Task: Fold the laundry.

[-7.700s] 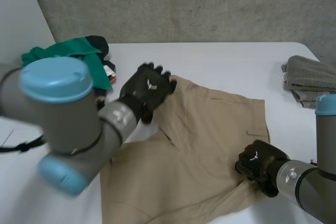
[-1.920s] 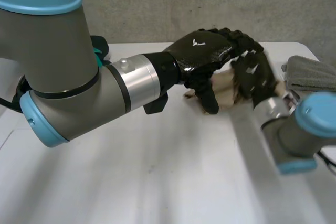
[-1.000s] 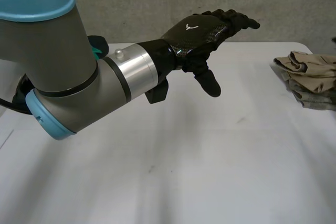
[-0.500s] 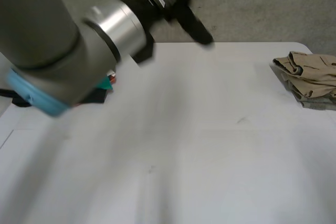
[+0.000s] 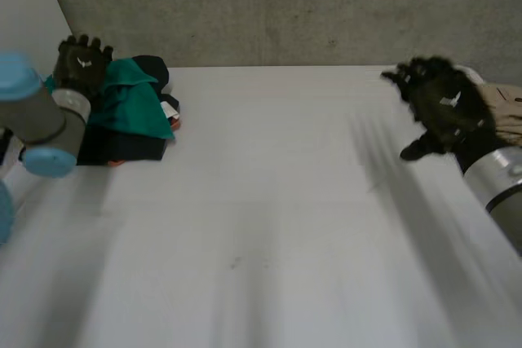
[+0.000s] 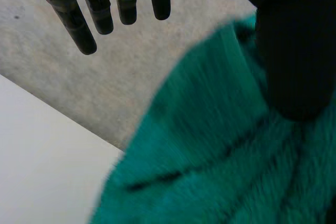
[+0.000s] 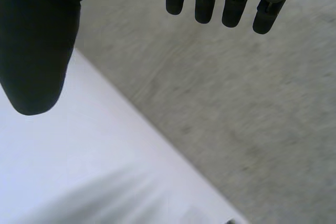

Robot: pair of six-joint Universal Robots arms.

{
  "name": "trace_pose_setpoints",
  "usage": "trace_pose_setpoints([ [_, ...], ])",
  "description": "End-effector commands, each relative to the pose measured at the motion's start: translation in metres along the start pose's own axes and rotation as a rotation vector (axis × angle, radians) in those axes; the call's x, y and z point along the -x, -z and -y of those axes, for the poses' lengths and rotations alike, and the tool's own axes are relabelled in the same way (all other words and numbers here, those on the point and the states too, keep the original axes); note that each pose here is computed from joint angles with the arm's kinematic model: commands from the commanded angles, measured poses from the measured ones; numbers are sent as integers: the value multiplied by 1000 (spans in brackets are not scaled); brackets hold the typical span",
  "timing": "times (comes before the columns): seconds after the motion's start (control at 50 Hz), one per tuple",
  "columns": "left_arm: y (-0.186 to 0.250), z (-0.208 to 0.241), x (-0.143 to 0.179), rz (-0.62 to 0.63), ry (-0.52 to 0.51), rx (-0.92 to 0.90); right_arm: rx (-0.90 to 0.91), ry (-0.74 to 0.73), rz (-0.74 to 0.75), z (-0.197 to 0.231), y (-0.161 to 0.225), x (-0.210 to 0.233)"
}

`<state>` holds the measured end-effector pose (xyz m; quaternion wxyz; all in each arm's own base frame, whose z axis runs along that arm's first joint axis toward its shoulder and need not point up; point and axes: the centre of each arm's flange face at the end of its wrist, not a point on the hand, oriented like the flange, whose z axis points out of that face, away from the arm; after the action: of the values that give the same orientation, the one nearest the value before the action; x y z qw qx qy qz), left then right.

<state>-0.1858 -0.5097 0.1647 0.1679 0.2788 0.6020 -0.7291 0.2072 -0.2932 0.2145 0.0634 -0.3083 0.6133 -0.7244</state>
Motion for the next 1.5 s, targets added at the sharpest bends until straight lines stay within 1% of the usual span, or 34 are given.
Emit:
trace_pose_setpoints([
  [0.02, -21, -35, -16, 24, 1, -75, 72, 82, 40, -16, 10, 15],
  [0.08, -21, -28, -18, 34, 8, -79, 75, 93, 36, -16, 10, 14],
  [0.12, -19, -3, -12, 66, 24, -86, 70, 97, 34, -15, 10, 13],
  [0.16, -10, 50, -4, 92, 66, -143, 63, 100, 28, -12, 9, 12],
  [0.2, 1, 78, 0, 89, 108, -171, 60, 102, 25, -11, 9, 11],
  [0.22, 12, 106, 6, 83, 155, -211, 59, 103, 21, -11, 9, 10],
  [0.26, 24, 130, 13, 77, 201, -251, 58, 104, 9, -10, 8, 8],
  [0.28, 41, 155, 13, 48, 267, -284, 64, 104, -14, -9, 8, 6],
  [0.32, 62, 183, 8, -2, 336, -326, 69, 106, -42, -8, 8, 2],
  [0.34, 87, 208, -3, -73, 413, -359, 72, 112, -74, -5, 8, -1],
  [0.4, 122, 231, -27, -202, 515, -376, 79, 114, -111, -4, 8, -6],
  [0.42, 144, 239, -45, -290, 567, -370, 83, 116, -131, -3, 8, -8],
  [0.46, 164, 239, -69, -384, 598, -340, 85, 116, -149, -2, 9, -10],
  [0.48, 186, 232, -97, -483, 609, -292, 87, 116, -155, -1, 9, -11],
  [0.52, 205, 225, -121, -560, 607, -249, 94, 115, -160, -1, 9, -11],
  [0.54, 224, 217, -149, -636, 598, -205, 102, 113, -163, -2, 10, -12],
  [0.58, 243, 210, -176, -708, 586, -167, 109, 111, -165, -1, 10, -12],
  [0.6, 262, 204, -201, -781, 568, -128, 120, 107, -160, -1, 10, -12],
  [0.64, 283, 202, -223, -852, 539, -94, 140, 100, -151, -2, 11, -11],
  [0.66, 285, 203, -224, -862, 533, -91, 145, 98, -149, -2, 12, -11],
  [0.72, 284, 208, -218, -867, 501, -52, 166, 92, -141, -3, 13, -11],
  [0.78, 273, 214, -200, -818, 494, -21, 193, 82, -128, -3, 15, -9],
  [0.8, 267, 217, -192, -795, 497, -20, 202, 79, -121, -3, 16, -7],
  [0.82, 257, 221, -174, -745, 505, -21, 220, 72, -112, -3, 17, -7],
  [0.88, 236, 228, -139, -646, 526, -42, 283, 44, -80, -1, 22, -4],
  [0.92, 229, 229, -125, -607, 531, -51, 323, 27, -62, 0, 24, -3],
  [0.96, 215, 221, -107, -563, 531, -43, 428, -26, -1, 4, 35, 5],
  [1.06, 188, 198, -88, -493, 509, -10, 553, -111, 102, 10, 50, 22],
  [1.18, 164, 154, -108, -567, 383, 30, 544, -115, 159, -8, 47, 45],
  [1.22, 167, 141, -124, -632, 344, 47, 534, -99, 173, -17, 45, 55],
  [1.26, 170, 139, -129, -663, 343, 51, 523, -86, 164, -21, 42, 58],
  [1.36, 194, 155, -151, -753, 339, 20, 492, -35, 26, -25, 33, 40],
  [1.4, 215, 171, -164, -807, 331, -12, 495, -29, 6, -24, 32, 37],
  [1.5, 248, 202, -175, -880, 317, -93, 522, -12, -27, -22, 36, 23],
])
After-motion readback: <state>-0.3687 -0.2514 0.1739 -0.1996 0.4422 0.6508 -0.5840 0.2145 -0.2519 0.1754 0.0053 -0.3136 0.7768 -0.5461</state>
